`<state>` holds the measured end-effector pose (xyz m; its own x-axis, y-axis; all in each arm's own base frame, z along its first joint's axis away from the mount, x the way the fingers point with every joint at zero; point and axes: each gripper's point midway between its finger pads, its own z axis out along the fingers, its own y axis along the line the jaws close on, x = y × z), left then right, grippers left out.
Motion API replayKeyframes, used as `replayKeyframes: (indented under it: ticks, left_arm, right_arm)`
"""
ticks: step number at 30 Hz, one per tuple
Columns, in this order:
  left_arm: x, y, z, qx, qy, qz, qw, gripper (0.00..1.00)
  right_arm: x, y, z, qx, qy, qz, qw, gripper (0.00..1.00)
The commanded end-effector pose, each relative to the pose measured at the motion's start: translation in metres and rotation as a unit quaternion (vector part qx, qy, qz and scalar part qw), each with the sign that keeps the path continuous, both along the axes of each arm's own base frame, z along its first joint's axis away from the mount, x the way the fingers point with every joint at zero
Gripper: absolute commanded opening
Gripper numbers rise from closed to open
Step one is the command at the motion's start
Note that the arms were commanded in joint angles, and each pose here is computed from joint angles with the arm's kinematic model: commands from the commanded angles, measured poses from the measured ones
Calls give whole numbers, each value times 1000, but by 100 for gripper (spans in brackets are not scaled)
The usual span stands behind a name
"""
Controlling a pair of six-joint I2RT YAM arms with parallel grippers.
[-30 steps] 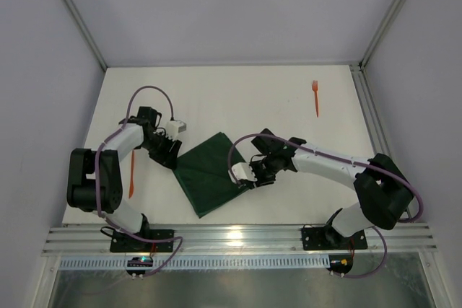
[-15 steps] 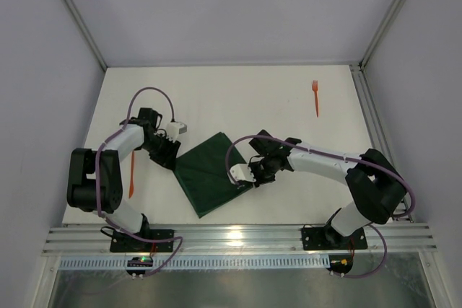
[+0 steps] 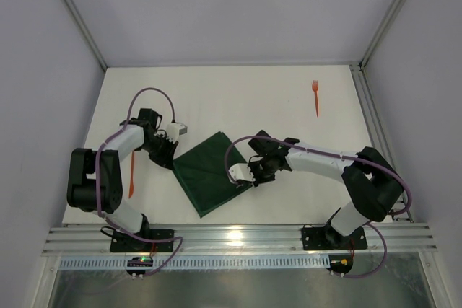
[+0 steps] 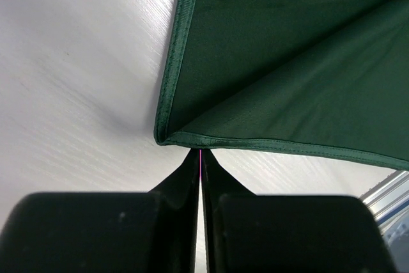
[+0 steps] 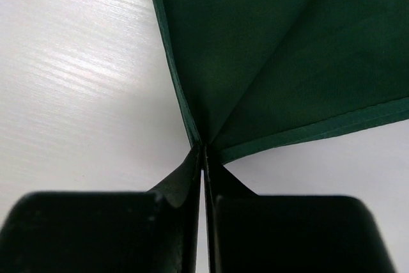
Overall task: Fold the napkin into a case and place the utensils inside
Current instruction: Smooth out the upper triangle-folded napkin at the center of the board.
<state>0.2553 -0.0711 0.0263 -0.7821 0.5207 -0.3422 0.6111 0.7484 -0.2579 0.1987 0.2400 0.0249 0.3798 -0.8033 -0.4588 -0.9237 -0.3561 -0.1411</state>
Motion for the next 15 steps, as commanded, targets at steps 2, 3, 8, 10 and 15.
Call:
replayKeyframes:
  ticks: [2,3,8,10,15]
  left_arm:
    - [3,0,3,1,-18,-10,1000,0]
    - [3,1,2,3,-19,-9,1000,0]
    - [1,7,1,19,-22,-8,1000,0]
    - [1,9,0,25,-23,-7,999,0]
    - [-2,15,-4,42,-20,-4,999,0]
  right_arm:
    - [15,10,11,19,-32,-27,999,4]
    - [20,14,19,35,-48,-34,998,4]
    - [29,7,21,55,-82,-96,991,4]
    - [33,7,25,72,-96,-112,986,4]
    - [46,4,35,100,-134,-165,972,4]
